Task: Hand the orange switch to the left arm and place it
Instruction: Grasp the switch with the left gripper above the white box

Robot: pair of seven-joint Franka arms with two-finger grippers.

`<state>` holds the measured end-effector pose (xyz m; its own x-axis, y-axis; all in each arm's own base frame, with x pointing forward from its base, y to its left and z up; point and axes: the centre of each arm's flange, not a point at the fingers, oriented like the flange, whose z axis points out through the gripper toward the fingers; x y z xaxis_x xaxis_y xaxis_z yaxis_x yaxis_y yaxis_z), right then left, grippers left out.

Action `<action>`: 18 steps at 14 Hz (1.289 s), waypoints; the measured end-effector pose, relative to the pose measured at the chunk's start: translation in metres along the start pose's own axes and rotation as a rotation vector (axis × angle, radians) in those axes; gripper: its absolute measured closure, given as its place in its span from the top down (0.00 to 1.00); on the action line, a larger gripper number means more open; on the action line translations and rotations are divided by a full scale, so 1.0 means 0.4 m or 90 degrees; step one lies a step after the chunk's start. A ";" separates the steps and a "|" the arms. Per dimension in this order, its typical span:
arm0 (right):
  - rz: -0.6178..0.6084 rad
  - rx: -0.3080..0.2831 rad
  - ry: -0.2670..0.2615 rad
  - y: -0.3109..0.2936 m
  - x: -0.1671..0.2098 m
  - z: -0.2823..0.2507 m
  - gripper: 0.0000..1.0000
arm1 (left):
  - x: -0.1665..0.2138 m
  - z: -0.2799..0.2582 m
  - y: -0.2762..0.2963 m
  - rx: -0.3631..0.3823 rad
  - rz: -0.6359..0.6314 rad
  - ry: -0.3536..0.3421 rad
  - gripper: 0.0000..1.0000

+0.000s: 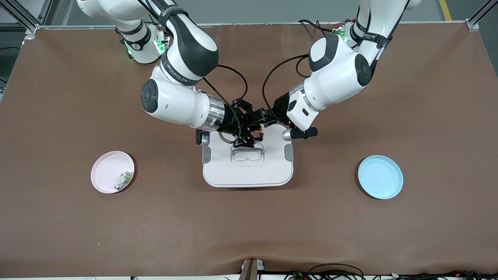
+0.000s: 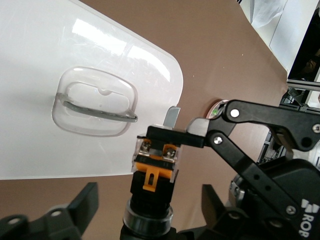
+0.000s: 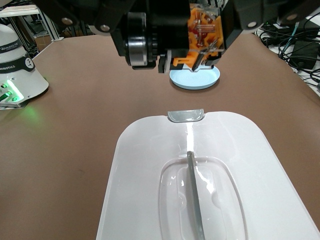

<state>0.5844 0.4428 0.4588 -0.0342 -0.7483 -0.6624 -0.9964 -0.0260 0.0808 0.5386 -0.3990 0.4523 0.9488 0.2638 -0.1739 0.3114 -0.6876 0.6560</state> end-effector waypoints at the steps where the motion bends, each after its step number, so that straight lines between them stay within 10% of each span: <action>1: 0.000 0.000 0.000 0.001 -0.002 0.001 0.73 | -0.001 0.003 -0.001 0.001 0.000 -0.001 0.70; 4: 0.001 -0.003 -0.002 0.006 -0.011 0.003 0.73 | -0.003 0.008 -0.002 0.001 0.006 -0.003 0.41; 15: 0.003 -0.004 -0.003 0.006 -0.010 0.003 0.73 | -0.004 0.008 -0.001 0.001 0.012 -0.003 0.40; 18: 0.001 -0.003 -0.003 0.008 -0.015 0.002 0.95 | 0.002 0.006 -0.005 0.001 -0.002 -0.001 0.38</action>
<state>0.5815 0.4479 0.4624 -0.0358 -0.7451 -0.6660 -0.9960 -0.0280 0.0849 0.5388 -0.3989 0.4492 0.9479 0.2648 -0.1772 0.3145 -0.6882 0.6538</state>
